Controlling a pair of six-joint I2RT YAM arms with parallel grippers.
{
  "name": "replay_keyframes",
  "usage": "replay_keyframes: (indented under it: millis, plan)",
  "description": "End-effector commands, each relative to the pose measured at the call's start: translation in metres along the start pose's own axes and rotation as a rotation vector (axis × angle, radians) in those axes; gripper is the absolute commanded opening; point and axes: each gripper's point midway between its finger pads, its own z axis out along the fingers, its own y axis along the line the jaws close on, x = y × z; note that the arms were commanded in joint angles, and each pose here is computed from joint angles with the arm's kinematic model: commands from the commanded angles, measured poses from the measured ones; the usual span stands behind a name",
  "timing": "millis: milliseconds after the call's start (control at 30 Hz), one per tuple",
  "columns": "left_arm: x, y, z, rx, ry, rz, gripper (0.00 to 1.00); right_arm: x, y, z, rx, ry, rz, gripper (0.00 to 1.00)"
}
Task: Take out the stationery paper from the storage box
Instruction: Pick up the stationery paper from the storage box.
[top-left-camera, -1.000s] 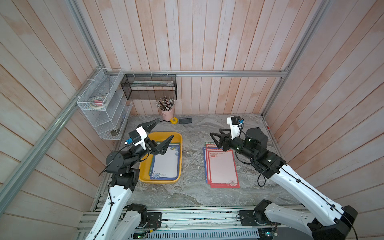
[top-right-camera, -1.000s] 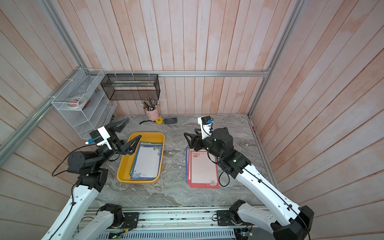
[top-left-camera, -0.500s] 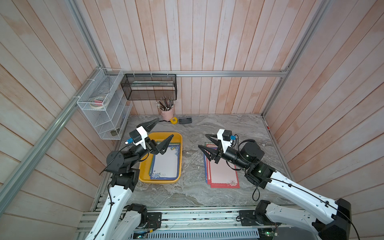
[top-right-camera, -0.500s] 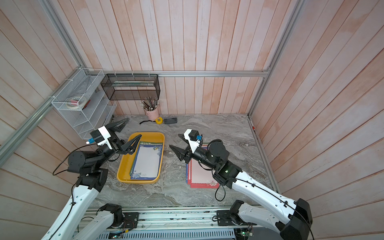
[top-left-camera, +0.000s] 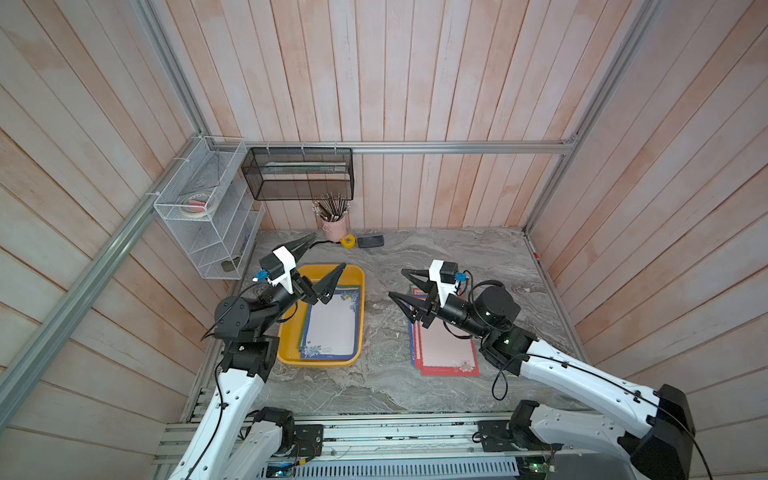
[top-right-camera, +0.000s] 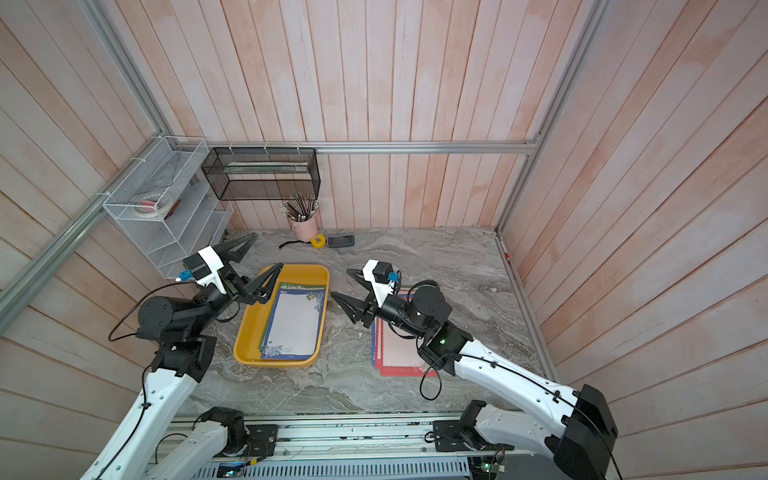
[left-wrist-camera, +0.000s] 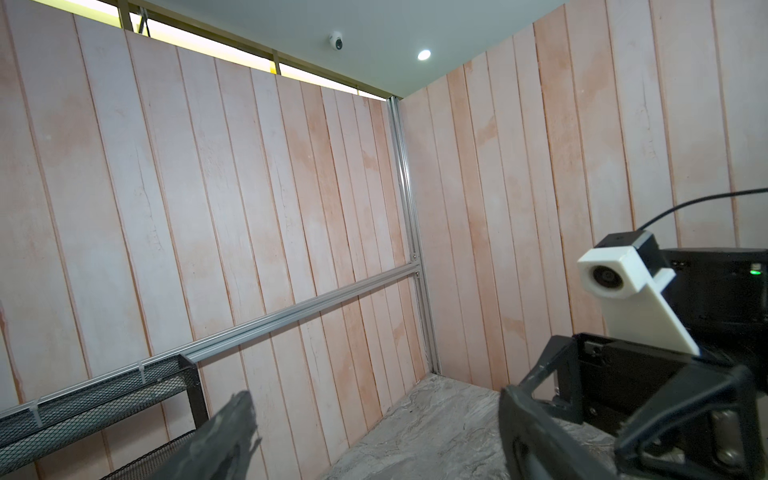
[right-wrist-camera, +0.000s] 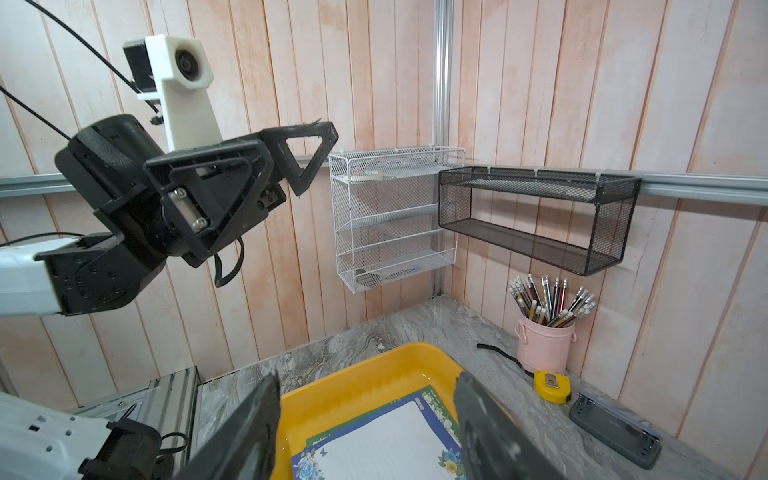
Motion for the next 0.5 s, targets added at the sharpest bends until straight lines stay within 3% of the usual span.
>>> replay_keyframes:
  millis: [0, 467]
  plan:
    - [0.002, 0.009, 0.001, -0.054, 0.045, 0.002, 0.92, 0.004, 0.003, 0.005, -0.014, -0.004, 0.036, 0.68]
    - [0.108, 0.044, -0.031, -0.323, 0.46, -0.164, 0.9, 0.05, -0.019, 0.024, 0.074, 0.107, 0.171, 0.65]
